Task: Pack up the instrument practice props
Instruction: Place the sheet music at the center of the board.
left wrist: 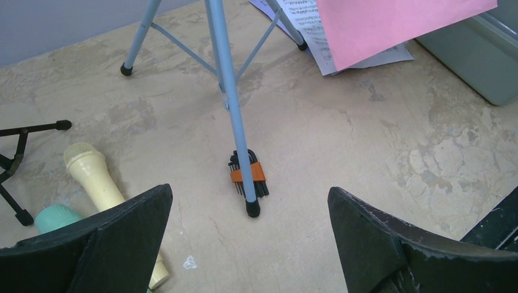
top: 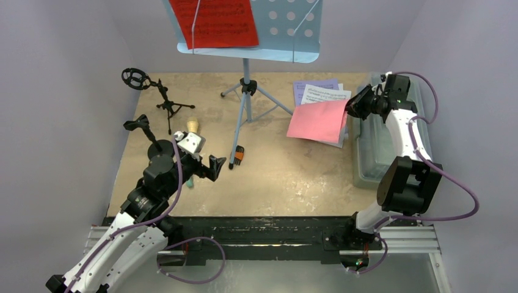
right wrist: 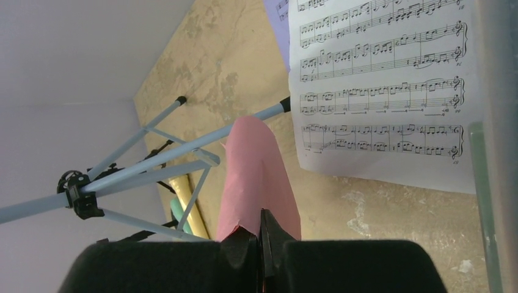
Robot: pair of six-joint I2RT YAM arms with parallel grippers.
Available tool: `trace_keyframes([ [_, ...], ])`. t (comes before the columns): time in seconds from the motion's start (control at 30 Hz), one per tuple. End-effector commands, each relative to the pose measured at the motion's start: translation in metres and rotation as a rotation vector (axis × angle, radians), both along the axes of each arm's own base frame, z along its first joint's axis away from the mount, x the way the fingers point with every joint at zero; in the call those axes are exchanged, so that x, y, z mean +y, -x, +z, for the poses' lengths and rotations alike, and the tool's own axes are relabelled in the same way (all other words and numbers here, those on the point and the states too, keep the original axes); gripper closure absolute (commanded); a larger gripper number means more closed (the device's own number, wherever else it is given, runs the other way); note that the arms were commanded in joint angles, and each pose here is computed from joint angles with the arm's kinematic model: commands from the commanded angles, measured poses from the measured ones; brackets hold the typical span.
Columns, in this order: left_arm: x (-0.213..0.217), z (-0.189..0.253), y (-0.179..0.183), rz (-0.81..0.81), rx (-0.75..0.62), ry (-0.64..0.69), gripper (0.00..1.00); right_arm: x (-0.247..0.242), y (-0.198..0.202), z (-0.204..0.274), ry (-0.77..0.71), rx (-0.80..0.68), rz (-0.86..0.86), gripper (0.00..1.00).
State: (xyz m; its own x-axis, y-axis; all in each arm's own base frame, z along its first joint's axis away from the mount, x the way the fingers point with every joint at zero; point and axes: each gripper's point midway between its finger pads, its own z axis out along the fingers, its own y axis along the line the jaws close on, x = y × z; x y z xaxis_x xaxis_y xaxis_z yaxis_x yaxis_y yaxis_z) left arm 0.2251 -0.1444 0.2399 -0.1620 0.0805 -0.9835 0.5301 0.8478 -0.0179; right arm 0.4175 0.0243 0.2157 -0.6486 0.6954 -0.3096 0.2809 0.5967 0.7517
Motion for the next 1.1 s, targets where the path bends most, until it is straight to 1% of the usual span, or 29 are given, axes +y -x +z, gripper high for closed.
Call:
trace_keyframes([
  [0.0, 0.000, 0.007, -0.004, 0.002, -0.039, 0.009, 0.00, 0.004, 0.002, -0.009, 0.006, 0.003, 0.060, 0.95],
  [0.1, 0.000, 0.007, -0.005, 0.002, -0.038, 0.008, 0.00, 0.002, 0.003, -0.014, 0.088, -0.011, 0.128, 0.94],
  [0.17, 0.000, 0.006, -0.005, 0.004, -0.037, 0.007, 0.00, 0.003, 0.004, -0.016, 0.100, -0.011, 0.160, 0.94],
  [0.33, 0.000, 0.006, -0.005, 0.003, -0.036, 0.006, 0.00, 0.013, 0.010, -0.026, 0.040, 0.019, 0.202, 0.95],
  [0.4, 0.000, 0.006, -0.005, 0.003, -0.035, 0.006, 0.00, 0.016, 0.011, -0.021, 0.019, 0.010, 0.211, 0.95],
  [0.5, 0.000, 0.006, -0.005, 0.005, -0.036, 0.006, 0.00, 0.025, 0.015, 0.002, -0.027, -0.045, 0.239, 0.95],
  [0.53, 0.000, 0.006, -0.005, 0.006, -0.036, 0.006, 0.00, 0.032, 0.018, 0.019, -0.071, -0.083, 0.242, 0.95],
  [0.6, 0.000, 0.006, -0.005, 0.007, -0.036, 0.006, 0.00, 0.044, 0.029, 0.042, -0.184, -0.110, 0.235, 0.95],
  [0.67, 0.000, 0.006, -0.006, 0.006, -0.036, 0.007, 0.00, 0.051, 0.036, 0.061, -0.243, -0.160, 0.231, 0.96],
  [0.77, 0.000, 0.005, -0.006, 0.003, -0.033, 0.005, 0.00, 0.050, 0.036, 0.072, -0.237, -0.203, 0.221, 0.96],
  [0.83, -0.001, 0.005, -0.006, 0.002, -0.032, 0.005, 0.00, 0.038, 0.024, 0.057, -0.178, -0.169, 0.171, 0.97],
  [0.93, -0.001, 0.005, -0.006, 0.003, -0.031, 0.004, 0.00, 0.014, 0.002, 0.012, -0.114, -0.047, 0.085, 0.97],
  [1.0, 0.000, 0.004, -0.006, 0.004, -0.028, 0.004, 0.00, -0.001, -0.006, -0.003, -0.065, -0.009, 0.032, 0.97],
  [1.07, 0.000, 0.004, -0.006, 0.007, -0.029, 0.004, 0.00, -0.005, -0.007, -0.006, -0.051, 0.000, 0.015, 0.97],
])
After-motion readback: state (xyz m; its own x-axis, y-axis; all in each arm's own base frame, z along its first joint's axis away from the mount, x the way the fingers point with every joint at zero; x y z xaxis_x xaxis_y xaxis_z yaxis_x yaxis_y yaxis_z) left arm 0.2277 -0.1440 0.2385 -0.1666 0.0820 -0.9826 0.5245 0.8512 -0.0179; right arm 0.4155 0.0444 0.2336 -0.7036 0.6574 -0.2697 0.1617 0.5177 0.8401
